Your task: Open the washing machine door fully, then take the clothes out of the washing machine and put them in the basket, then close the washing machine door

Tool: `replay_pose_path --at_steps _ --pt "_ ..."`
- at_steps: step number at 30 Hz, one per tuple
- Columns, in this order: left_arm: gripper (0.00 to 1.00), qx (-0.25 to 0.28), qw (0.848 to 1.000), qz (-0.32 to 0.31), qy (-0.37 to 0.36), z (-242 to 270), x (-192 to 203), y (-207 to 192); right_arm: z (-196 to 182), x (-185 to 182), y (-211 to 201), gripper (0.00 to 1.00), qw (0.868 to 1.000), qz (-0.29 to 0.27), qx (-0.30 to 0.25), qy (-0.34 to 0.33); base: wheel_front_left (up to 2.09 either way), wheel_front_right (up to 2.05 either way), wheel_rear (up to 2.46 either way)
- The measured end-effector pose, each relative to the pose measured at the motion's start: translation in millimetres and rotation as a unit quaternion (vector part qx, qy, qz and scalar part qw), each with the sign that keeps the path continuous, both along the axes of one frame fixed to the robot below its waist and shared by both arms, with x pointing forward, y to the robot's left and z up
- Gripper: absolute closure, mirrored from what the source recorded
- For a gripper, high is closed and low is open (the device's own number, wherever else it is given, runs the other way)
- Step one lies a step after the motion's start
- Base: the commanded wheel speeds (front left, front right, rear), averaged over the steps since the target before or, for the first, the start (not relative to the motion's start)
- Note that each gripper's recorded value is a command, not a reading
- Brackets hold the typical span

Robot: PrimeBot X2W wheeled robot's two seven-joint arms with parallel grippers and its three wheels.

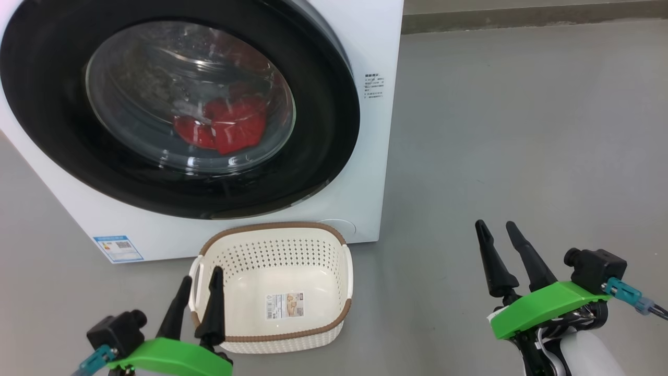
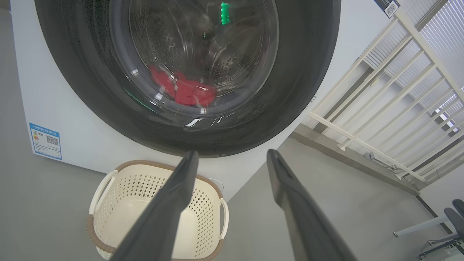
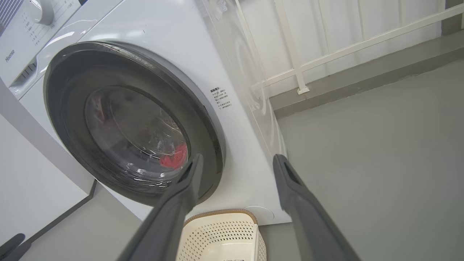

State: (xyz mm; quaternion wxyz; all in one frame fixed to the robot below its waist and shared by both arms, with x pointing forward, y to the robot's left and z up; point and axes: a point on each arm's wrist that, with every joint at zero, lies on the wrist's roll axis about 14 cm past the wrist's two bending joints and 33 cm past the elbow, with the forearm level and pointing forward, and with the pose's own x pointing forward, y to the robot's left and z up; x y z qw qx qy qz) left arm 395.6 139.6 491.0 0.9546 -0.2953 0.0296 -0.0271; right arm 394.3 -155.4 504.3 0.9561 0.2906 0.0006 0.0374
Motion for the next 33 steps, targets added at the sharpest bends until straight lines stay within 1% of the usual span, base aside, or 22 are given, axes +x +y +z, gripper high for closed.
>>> replay_pose_path --at_steps 11,15,25,33 --pt "0.0 0.065 0.998 0.001 -0.027 12 5 -2 11 4 8 0.0 0.997 0.015 -0.064 -0.026 0.0 0.0 0.0" --pt "0.0 0.081 0.996 0.002 -0.041 19 8 -3 16 7 12 0.0 0.995 0.02 -0.089 -0.039 0.0 0.0 0.0" --pt "0.0 0.137 0.988 -0.001 -0.065 27 11 -6 20 10 15 0.0 0.987 0.028 -0.149 -0.057 0.0 0.0 0.0" --pt "0.0 0.177 0.98 -0.007 -0.091 37 14 -12 32 14 21 0.0 0.976 0.036 -0.194 -0.086 0.0 0.0 0.0"
